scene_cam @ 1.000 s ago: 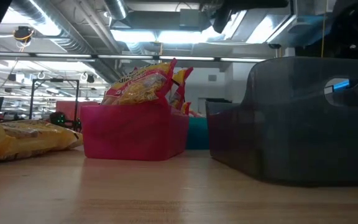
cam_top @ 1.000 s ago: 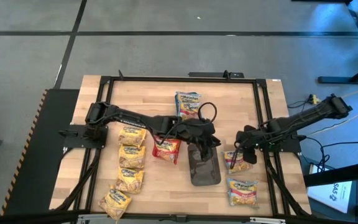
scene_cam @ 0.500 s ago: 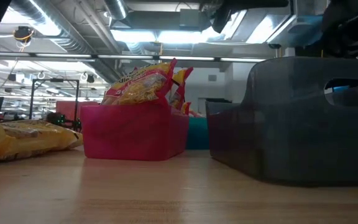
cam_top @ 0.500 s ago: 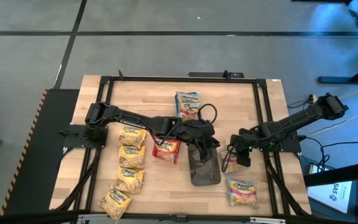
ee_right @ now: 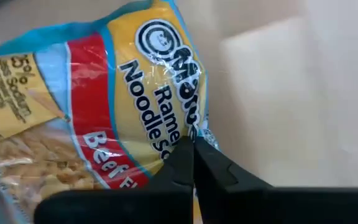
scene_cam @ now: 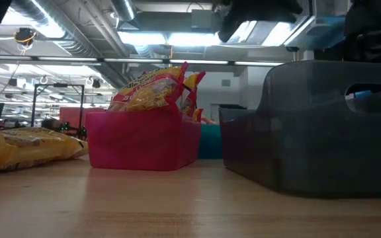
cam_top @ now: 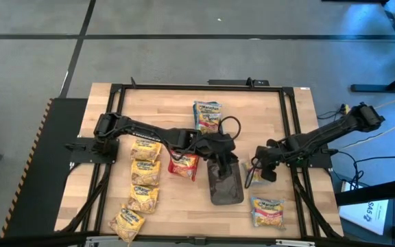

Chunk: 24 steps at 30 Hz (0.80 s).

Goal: Sort Maruchan noodles
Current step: Put the blue bag into the blue bin

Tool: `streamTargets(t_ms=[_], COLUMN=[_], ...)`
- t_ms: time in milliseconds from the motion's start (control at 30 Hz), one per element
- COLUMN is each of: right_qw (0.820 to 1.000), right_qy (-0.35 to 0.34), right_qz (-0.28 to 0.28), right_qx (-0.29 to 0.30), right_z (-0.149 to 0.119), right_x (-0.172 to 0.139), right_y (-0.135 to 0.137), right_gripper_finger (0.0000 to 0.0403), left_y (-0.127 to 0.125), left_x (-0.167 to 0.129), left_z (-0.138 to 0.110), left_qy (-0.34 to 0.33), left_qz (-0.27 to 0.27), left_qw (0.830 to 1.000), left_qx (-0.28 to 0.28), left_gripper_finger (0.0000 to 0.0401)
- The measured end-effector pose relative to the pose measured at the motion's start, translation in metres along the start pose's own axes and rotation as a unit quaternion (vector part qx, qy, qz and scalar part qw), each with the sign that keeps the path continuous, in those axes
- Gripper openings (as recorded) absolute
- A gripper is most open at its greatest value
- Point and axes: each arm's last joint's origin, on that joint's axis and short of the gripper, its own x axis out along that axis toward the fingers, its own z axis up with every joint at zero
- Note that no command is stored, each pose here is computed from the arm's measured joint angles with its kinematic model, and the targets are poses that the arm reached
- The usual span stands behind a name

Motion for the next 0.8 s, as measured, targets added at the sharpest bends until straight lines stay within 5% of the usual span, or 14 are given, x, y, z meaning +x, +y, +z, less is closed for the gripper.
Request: streamTargets(t_ms=[267, 500, 800], right_qw=[0.996, 0.980, 0.962], right_qy=[-0.066, -0.187, -0.271], right_qz=[-0.065, -0.066, -0.026], right_qx=[-0.002, 0.015, 0.002], right_z=[0.013, 0.025, 0.033], right_x=[-0.047, -0.108, -0.162], right_y=[0.003, 0.006, 0.011], right_gripper_finger=[0.0002, 0.0001, 0.0000], left_y=[0.003, 0.007, 0.020], left_x=[0.000, -0.001, -0.010], left_z=[-0.005, -0.002, 0.014], left_qy=[0.023, -0.010, -0.035], left_qz=[0.024, 0.085, 0.090], left_qw=[0.999, 0.996, 0.995], left_qx=[0.002, 0.003, -0.013], left_gripper_finger=[0.0053, 0.0053, 0.0053])
